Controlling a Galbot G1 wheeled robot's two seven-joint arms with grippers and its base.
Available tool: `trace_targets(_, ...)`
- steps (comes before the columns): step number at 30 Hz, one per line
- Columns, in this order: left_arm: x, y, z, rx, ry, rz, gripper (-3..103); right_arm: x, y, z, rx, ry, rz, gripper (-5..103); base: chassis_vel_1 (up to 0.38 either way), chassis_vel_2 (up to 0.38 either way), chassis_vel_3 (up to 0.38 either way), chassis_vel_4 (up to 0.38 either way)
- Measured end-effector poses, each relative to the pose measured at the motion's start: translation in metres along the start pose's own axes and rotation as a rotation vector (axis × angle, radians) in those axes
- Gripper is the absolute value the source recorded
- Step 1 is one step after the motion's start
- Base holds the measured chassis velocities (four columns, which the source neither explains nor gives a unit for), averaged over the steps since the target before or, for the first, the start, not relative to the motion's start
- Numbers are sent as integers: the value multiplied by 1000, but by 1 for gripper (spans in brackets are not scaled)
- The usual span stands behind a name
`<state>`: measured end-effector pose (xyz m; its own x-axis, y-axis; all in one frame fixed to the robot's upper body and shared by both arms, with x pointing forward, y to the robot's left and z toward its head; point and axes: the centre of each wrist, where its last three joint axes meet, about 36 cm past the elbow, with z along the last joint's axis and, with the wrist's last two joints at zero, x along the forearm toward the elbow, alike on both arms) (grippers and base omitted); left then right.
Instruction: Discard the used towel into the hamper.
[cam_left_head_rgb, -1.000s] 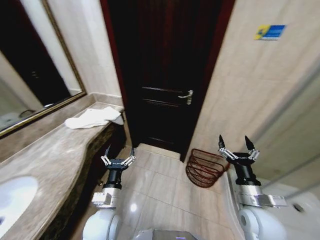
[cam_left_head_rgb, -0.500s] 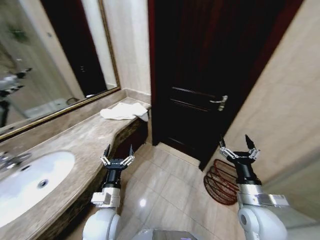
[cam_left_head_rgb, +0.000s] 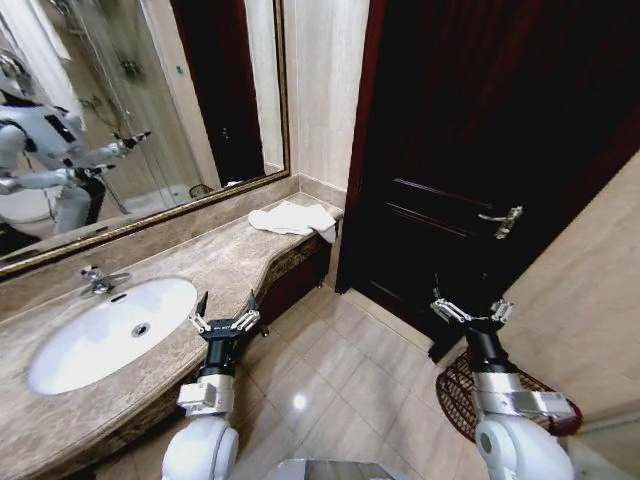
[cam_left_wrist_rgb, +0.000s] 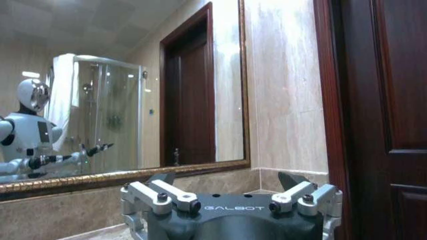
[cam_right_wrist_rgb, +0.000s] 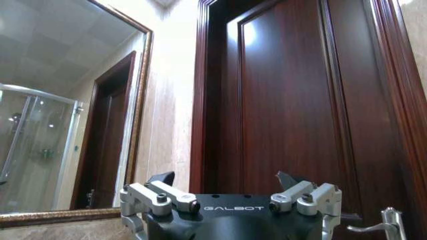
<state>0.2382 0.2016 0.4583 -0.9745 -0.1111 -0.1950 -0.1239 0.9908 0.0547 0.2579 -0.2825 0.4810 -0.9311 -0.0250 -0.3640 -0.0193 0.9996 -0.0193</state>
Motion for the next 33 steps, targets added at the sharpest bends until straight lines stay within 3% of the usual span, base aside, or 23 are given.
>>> trace_targets(11,2,-2,6,-45,-4,32,100,1,-1,1,-1,-4,0,100,-89,93,90,-91)
trace_targets(33,4,-5,7,12,17,45,100,3,-2,5,-3,-3,6,100,-130,134,127,-132)
